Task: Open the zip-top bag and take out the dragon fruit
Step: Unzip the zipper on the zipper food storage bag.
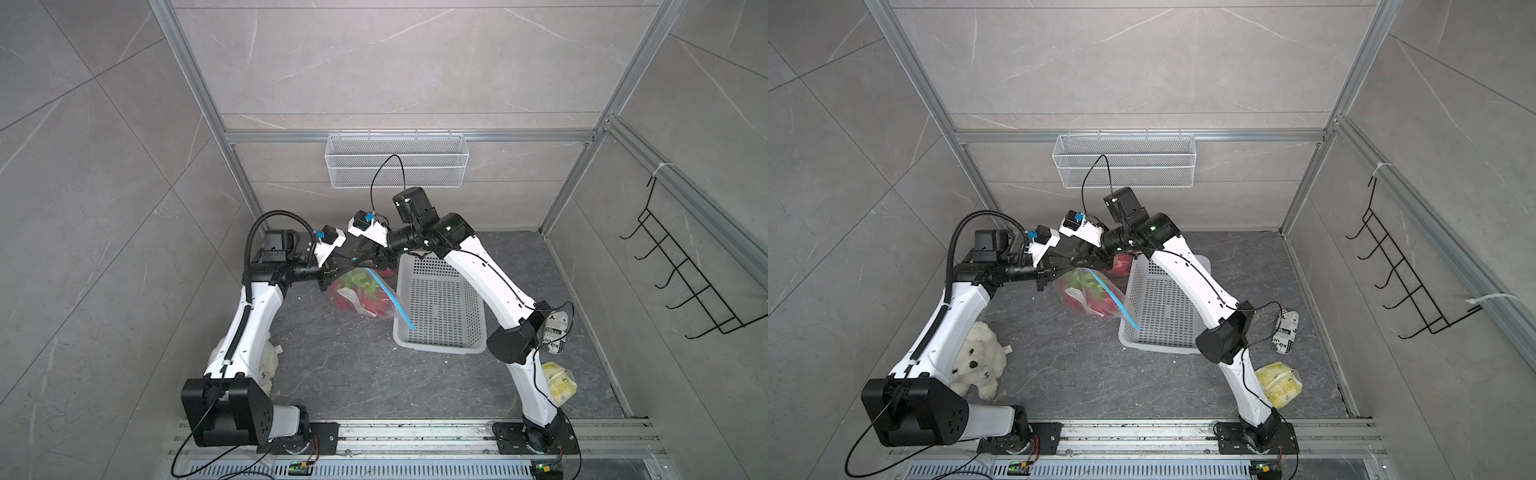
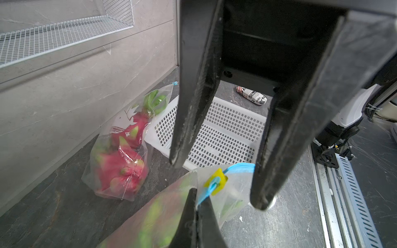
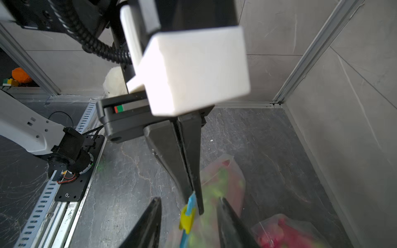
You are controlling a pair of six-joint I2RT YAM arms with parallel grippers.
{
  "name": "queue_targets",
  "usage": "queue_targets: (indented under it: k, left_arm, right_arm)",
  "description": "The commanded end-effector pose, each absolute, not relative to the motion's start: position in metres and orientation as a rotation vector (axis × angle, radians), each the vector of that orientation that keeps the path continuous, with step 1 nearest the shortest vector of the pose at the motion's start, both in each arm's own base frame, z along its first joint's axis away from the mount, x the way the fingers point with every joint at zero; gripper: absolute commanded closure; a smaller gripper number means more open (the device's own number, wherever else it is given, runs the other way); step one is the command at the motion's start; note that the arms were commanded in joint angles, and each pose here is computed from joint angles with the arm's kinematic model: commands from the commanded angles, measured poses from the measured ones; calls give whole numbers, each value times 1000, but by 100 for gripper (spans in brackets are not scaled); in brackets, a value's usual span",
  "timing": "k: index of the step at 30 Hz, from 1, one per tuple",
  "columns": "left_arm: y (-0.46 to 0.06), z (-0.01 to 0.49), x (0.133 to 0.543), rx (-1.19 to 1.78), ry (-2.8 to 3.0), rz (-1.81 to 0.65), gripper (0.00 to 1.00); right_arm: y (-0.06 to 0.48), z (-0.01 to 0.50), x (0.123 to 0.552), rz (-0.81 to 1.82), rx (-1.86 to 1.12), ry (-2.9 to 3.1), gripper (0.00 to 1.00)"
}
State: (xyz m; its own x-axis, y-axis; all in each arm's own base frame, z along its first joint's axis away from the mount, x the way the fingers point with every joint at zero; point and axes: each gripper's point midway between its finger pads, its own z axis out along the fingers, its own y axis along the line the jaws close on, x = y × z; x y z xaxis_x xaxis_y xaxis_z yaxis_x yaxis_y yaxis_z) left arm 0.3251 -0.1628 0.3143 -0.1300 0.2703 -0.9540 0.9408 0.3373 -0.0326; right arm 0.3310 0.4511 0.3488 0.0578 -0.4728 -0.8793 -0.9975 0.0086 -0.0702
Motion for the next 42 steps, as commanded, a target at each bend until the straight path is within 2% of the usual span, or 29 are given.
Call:
queue_targets:
  k: [1,5,8,11,16,19,29,37,42]
  left_arm:
    - [-165,331,318,1126,1567,-837,100]
    - [-165,332,318,1127,1561,-835,100]
    - [-165,334,316,1130,1553,-830,100]
    - [-165,334,316,1130,1551,-829,100]
    - [-165,334,316,1129,1551,-831,100]
    - [-165,335,315,1131,1547,-828,100]
    - [-165,334,316,1129,1546,-823,100]
    - [-164,335,318,1122,1546,-803,100]
    - [-161,341,320,1111,1530,-764,100]
  right_arm:
    - [457,339,329,851,-1573,1561,53]
    - [458,335,335,812,-1561,1581,60]
    - [458,330,338,789,-1558,1600,62]
    - [457,328,340,773,-1550,1614,68]
    - [455,326,342,753,-1549,1626,70]
    - [455,324,342,754,-1553,1633,75]
    - [450,325,341,731,-1544,1655,77]
    - [448,313,341,734,-1551,1697,93]
    - [444,307,339,727,-1553,1730,94]
